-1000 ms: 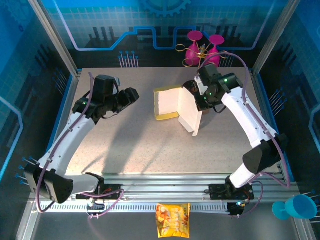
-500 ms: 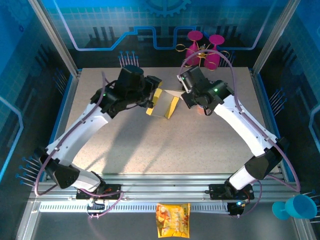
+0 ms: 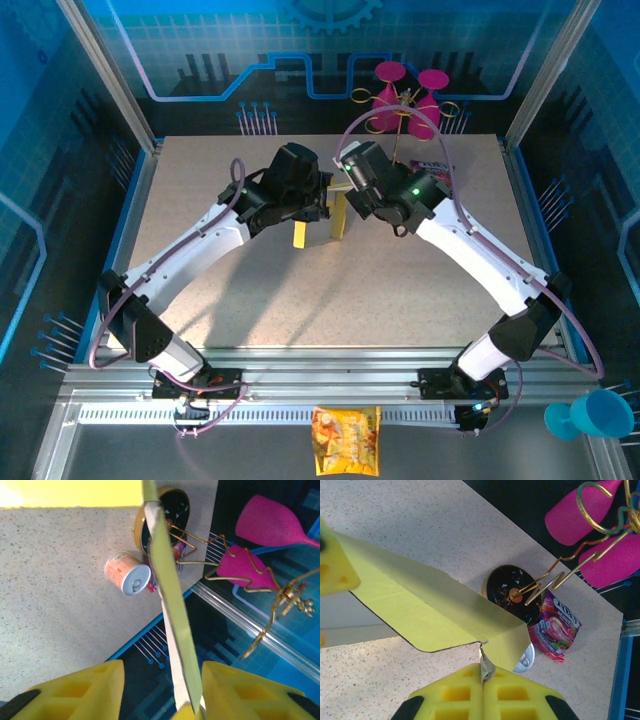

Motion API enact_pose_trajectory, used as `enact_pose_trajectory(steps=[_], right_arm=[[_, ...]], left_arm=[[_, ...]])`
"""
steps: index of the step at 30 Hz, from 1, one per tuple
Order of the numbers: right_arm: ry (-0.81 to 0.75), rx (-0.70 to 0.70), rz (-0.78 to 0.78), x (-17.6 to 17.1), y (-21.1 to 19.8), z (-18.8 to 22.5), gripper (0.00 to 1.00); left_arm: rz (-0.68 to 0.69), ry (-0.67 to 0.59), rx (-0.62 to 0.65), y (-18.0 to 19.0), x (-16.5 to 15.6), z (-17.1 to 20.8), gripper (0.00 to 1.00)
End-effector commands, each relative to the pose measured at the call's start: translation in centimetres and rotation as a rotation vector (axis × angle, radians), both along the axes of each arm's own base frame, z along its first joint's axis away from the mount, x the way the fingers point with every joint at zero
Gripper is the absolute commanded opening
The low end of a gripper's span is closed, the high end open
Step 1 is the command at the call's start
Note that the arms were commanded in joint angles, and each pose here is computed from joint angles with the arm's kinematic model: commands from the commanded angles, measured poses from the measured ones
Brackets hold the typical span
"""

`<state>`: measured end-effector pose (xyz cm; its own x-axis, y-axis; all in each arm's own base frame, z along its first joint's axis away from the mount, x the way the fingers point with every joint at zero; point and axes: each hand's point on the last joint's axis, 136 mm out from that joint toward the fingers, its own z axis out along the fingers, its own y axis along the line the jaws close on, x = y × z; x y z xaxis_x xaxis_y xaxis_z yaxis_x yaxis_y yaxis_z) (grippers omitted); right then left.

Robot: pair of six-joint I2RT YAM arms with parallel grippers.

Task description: Fold the paper box

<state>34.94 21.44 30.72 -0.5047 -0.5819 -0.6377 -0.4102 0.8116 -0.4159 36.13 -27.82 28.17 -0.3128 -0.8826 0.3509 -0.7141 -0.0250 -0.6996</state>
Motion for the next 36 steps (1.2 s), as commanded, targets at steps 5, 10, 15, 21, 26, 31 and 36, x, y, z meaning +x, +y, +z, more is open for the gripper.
enact_pose_trajectory(steps=[5,10,15,21,26,31,36], right_arm=[[-0.062,-0.061,0.102,-0.6,1.7,0.2,0.00],[-0.125,-0.127,0.202,-1.4,2.6,0.5,0.10],[-0.217,0.057,0.171,-2.2,1.7,5.5,0.59],[-0.048,0.655,-0.168,-2.7,-3.8,7.2,0.70],[0.266,1.174,-0.550,-2.0,-4.7,1.2,0.67],[0.489,1.537,-0.796,-0.6,-1.8,-3.6,0.66],[0.584,1.729,-0.927,1.6,0.4,-6.8,0.65]], left_arm=[[0.074,0.008,0.000,1.0,1.8,-1.5,0.25],[0.081,0.004,0.018,1.9,1.8,-1.8,0.00],[0.087,-0.053,-0.036,3.0,2.5,-1.6,0.00],[0.067,-0.095,-0.103,4.8,3.4,-0.9,0.00],[0.015,-0.091,-0.184,5.3,3.6,-1.7,0.00],[-0.024,-0.100,-0.249,6.0,3.5,-2.2,0.00],[-0.045,-0.115,-0.298,7.3,3.6,-3.0,0.00]])
